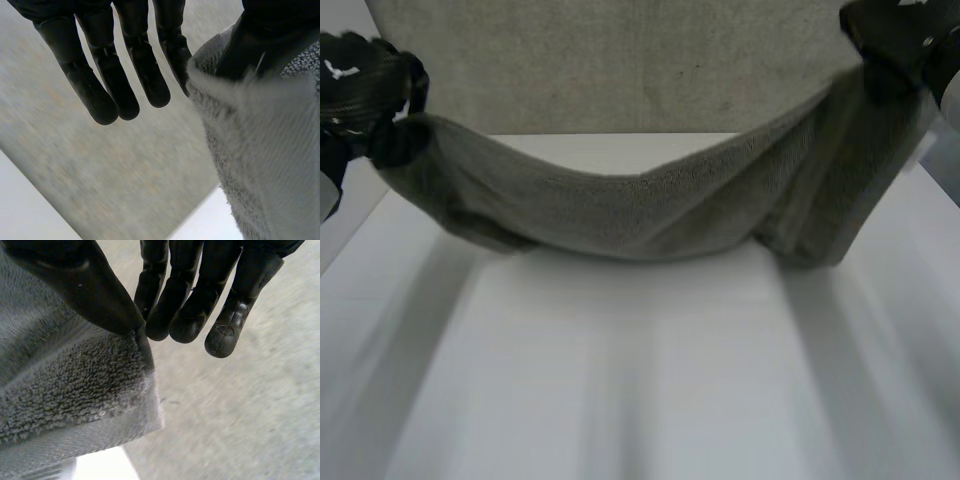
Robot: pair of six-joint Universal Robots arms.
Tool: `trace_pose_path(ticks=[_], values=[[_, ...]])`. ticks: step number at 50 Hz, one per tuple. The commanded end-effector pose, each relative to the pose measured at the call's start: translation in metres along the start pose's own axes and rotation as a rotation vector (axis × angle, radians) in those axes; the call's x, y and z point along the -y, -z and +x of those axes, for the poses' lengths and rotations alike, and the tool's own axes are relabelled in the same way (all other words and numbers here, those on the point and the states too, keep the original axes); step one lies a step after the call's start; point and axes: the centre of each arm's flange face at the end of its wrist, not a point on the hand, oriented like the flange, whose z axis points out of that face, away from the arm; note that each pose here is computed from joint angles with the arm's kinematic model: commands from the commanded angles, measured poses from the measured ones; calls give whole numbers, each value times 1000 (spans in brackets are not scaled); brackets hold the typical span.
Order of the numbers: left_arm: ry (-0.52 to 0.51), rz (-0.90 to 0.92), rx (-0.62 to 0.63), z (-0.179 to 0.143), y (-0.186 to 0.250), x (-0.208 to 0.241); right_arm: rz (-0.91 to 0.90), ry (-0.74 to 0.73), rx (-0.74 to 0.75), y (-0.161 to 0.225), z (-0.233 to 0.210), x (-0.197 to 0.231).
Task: Fold the towel.
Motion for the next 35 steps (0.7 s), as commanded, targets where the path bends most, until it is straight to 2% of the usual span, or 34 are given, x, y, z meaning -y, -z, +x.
trace_pose_path(ticks=[1,3,4,7,10,12,13,15,16,18,19,20,21,23,28,31,32,34,35], values=[[40,-165,-63,9,-24,-53,-217,142,166,-25,-36,-46],[20,-230,-88,14,-38,-82,-267,191,185,-37,-55,-60],[20,-230,-88,14,-39,-82,-267,192,185,-37,-55,-60],[-57,-284,-104,24,-62,-114,-263,216,194,-63,-82,-74],[-93,-270,-106,30,-73,-114,-241,218,173,-74,-85,-76],[-122,-189,-76,29,-97,-98,-128,201,49,-96,-72,-57],[-122,-189,-75,29,-97,-98,-128,201,49,-96,-72,-57],[-108,-46,-37,22,-120,-58,84,138,-152,-111,-43,-10],[-108,-45,-37,22,-120,-58,85,137,-153,-111,-43,-10],[-72,135,9,10,-134,-3,308,-35,-360,-108,-1,36],[-72,136,10,10,-135,-3,309,-36,-361,-108,-1,36],[-50,258,46,0,-137,33,425,-113,-445,-95,27,62],[-49,259,46,0,-137,34,426,-113,-446,-95,27,62],[-6,447,102,-19,-133,83,610,-182,-529,-57,69,111],[36,597,134,-38,-127,114,530,-101,-434,-64,68,98],[33,524,141,-47,-128,93,445,-76,-291,-67,49,86],[33,524,141,-47,-128,93,444,-76,-291,-67,49,86],[41,419,96,-44,-125,61,344,-51,-141,-72,28,66],[41,419,96,-44,-125,60,344,-51,-140,-72,28,66]])
